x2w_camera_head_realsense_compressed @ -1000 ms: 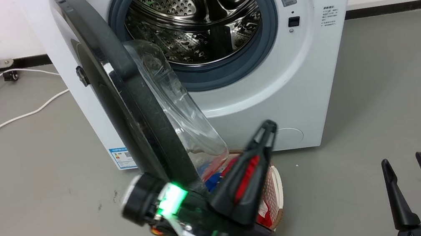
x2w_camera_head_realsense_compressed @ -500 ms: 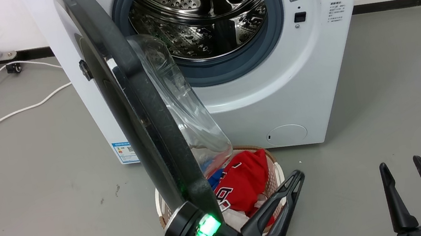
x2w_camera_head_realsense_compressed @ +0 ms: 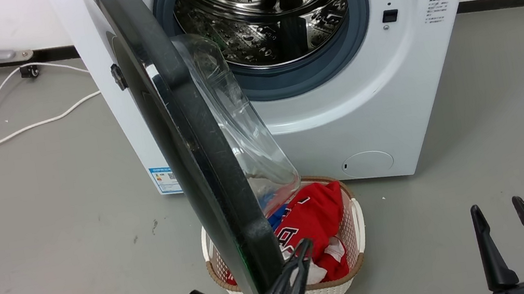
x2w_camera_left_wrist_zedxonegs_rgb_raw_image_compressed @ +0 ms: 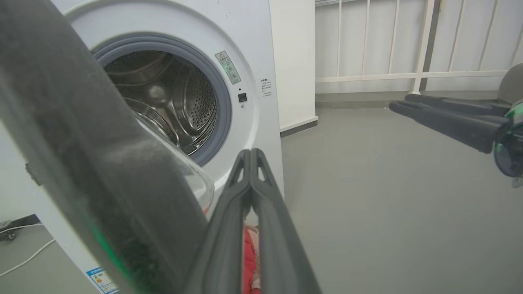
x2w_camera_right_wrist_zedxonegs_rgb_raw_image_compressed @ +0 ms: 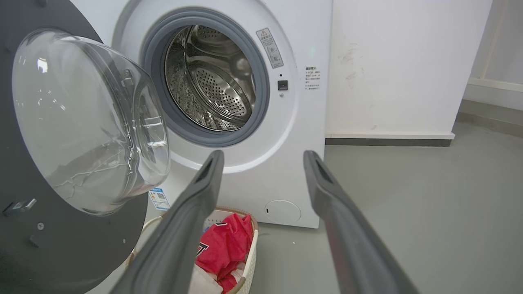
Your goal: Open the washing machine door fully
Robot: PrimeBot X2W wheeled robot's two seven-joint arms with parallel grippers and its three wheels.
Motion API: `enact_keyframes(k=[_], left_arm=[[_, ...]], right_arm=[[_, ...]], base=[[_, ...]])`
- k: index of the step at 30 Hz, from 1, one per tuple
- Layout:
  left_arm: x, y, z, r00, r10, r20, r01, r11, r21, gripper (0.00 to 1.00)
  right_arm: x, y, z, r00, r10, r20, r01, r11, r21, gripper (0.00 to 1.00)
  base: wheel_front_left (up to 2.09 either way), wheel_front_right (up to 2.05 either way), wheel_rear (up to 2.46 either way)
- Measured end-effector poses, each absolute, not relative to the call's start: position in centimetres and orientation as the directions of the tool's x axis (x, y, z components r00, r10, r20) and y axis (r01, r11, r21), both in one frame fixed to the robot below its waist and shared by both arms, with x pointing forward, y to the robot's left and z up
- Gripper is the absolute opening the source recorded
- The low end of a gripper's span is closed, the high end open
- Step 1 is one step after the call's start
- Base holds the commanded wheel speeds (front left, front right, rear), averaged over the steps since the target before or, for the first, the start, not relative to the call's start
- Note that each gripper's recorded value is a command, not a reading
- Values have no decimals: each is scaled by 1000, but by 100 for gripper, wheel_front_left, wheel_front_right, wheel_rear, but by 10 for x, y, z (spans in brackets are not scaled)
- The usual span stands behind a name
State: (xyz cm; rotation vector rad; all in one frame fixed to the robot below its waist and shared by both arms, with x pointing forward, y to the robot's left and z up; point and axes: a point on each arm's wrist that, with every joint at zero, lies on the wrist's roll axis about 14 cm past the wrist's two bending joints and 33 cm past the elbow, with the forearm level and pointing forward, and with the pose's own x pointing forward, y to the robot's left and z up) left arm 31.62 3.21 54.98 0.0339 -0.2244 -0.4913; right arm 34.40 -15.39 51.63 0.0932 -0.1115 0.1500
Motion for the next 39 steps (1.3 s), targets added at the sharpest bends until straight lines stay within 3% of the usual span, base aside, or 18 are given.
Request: enact_keyframes(k=[17,28,31,39], left_arm=[[320,85,519,948,-295,123,291,956,46,0],[308,164,510,996,-36,86,30,997,68,0],[300,210,507,992,100,73,-107,990,96,0],[292,269,501,968,249,39,-252,958,134,0]], right_arm=[[357,-128,508,970,223,93,-232,967,103,100],[368,-100,502,949,306,76,-313,944,108,100],[371,-91,499,942,330,69,-336,935,111,100],[378,-87,494,938,342,58,-346,931,111,100]], base=[[0,0,0],[0,0,0],[0,0,0],[0,0,0]])
